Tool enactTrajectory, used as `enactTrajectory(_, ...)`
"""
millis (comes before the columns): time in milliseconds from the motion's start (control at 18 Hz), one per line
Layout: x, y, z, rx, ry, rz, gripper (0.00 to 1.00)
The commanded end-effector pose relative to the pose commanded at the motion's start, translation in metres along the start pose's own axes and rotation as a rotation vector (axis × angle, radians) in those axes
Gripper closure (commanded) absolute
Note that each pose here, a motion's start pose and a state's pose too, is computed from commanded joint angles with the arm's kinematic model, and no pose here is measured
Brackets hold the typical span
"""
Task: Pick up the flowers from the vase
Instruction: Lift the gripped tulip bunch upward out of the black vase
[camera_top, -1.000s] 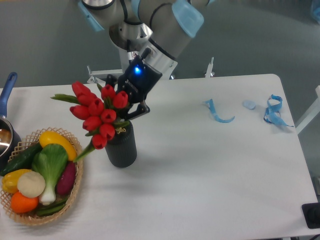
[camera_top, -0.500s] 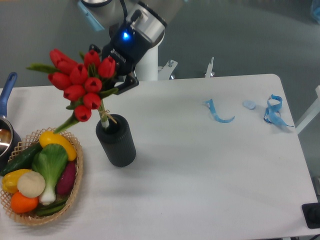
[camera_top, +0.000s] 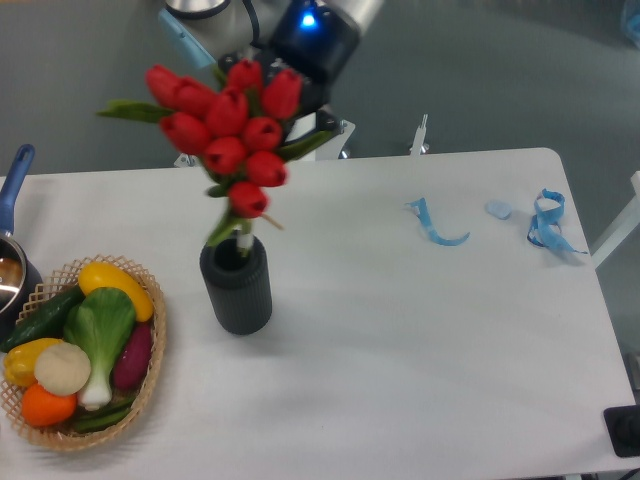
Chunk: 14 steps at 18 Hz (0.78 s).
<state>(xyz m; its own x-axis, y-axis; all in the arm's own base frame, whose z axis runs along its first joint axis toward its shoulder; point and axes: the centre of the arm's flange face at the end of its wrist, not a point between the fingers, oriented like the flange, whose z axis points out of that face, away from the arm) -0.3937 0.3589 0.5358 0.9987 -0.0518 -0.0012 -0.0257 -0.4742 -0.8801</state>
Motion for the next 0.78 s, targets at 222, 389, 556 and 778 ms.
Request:
enactTrajectory(222, -0.068, 0.063, -0.007, -0.036, -0.041, 0.085, 0.64)
enactTrajectory(389, -0.085, 0.084, -0.005, -0.049, -0.041, 0.088, 0.64)
enactTrajectory(556, -0.086, 0.078, -0.007, -0.047, -0.046, 0.091, 0.64)
enactTrajectory(778, -0.085, 0.078, -0.007, -0.047, -0.046, 0.088, 0.64)
